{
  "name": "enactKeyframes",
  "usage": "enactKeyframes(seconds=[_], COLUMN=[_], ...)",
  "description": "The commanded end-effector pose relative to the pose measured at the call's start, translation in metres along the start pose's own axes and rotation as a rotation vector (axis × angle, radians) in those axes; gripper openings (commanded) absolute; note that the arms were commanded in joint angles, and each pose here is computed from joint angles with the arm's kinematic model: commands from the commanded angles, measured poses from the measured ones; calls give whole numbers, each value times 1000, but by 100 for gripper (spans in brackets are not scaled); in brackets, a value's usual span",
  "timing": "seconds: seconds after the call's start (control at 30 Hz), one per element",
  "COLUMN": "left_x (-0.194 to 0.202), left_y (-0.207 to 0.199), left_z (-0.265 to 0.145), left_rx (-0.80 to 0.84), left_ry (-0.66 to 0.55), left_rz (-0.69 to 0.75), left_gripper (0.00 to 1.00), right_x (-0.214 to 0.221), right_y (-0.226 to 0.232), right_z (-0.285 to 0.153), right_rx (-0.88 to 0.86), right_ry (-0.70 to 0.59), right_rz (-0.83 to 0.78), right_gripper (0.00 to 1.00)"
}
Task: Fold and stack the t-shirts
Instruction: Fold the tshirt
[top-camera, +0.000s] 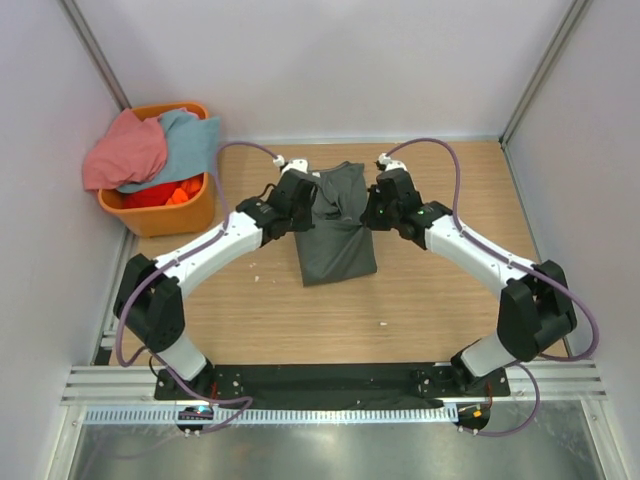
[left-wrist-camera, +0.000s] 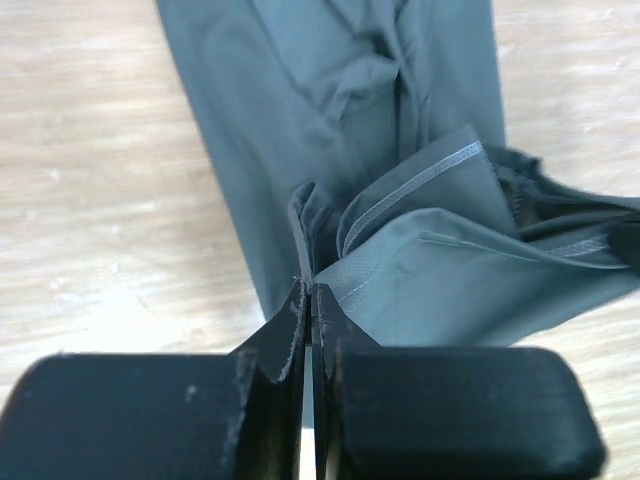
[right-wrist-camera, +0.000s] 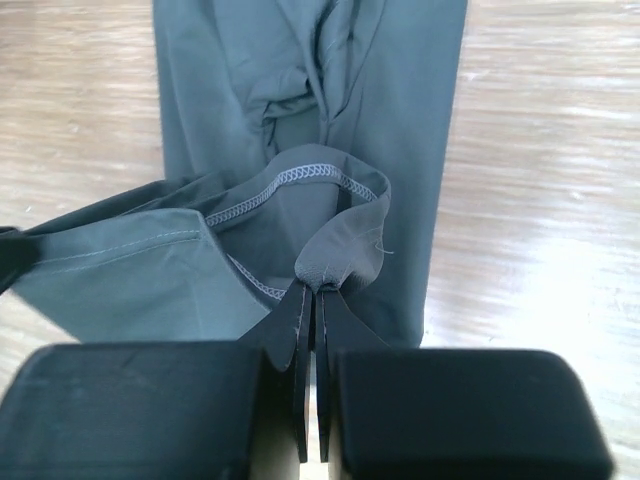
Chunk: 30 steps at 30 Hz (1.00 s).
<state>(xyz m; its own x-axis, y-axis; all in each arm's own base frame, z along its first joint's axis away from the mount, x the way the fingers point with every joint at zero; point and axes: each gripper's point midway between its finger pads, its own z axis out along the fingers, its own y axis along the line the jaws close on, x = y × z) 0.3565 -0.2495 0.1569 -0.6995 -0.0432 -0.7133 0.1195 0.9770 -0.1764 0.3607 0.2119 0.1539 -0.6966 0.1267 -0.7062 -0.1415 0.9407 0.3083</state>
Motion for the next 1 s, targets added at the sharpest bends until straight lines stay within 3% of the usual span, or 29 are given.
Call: enactKeyframes(seconds=[0.0, 0.4, 0.47, 0.5, 0.53, 0.57, 0.63, 0.73, 0.8, 0.87, 0.97], left_x=[-12, -29, -29, -28, -21, -29, -31, -47, -60, -56, -27], left_y=[5, 39, 42, 42, 46, 44, 51, 59, 62, 55, 20], left_z=[12, 96, 111, 114, 121, 121, 116, 92, 63, 35, 19], left_rx=[-51, -178, -178, -176, -191, -191, -230, -275, -286, -256, -93], left_ry=[-2, 77, 98, 113, 138, 130, 134, 86, 33, 6, 28], left_rz=[48, 49, 44, 53, 56, 54, 64, 47, 21, -8, -33], left_gripper=[0, 0, 3, 9, 16, 24, 53, 66, 67, 67, 65], right_x=[-9, -24, -27, -29, -35, -39, -49, -69, -83, -65, -43], right_y=[-8, -41, -44, -48, -48, -48, -55, -56, -50, -44, -15], right_z=[19, 109, 119, 120, 123, 123, 117, 95, 69, 56, 31], right_rx=[58, 121, 132, 143, 144, 150, 191, 223, 203, 151, -53], right_ry=[3, 57, 64, 68, 58, 54, 37, -6, -53, -33, -36], right_rz=[-25, 14, 13, 14, 7, 0, -26, -45, -37, -12, 53], right_gripper=[1, 3, 15, 26, 55, 68, 85, 89, 89, 87, 52])
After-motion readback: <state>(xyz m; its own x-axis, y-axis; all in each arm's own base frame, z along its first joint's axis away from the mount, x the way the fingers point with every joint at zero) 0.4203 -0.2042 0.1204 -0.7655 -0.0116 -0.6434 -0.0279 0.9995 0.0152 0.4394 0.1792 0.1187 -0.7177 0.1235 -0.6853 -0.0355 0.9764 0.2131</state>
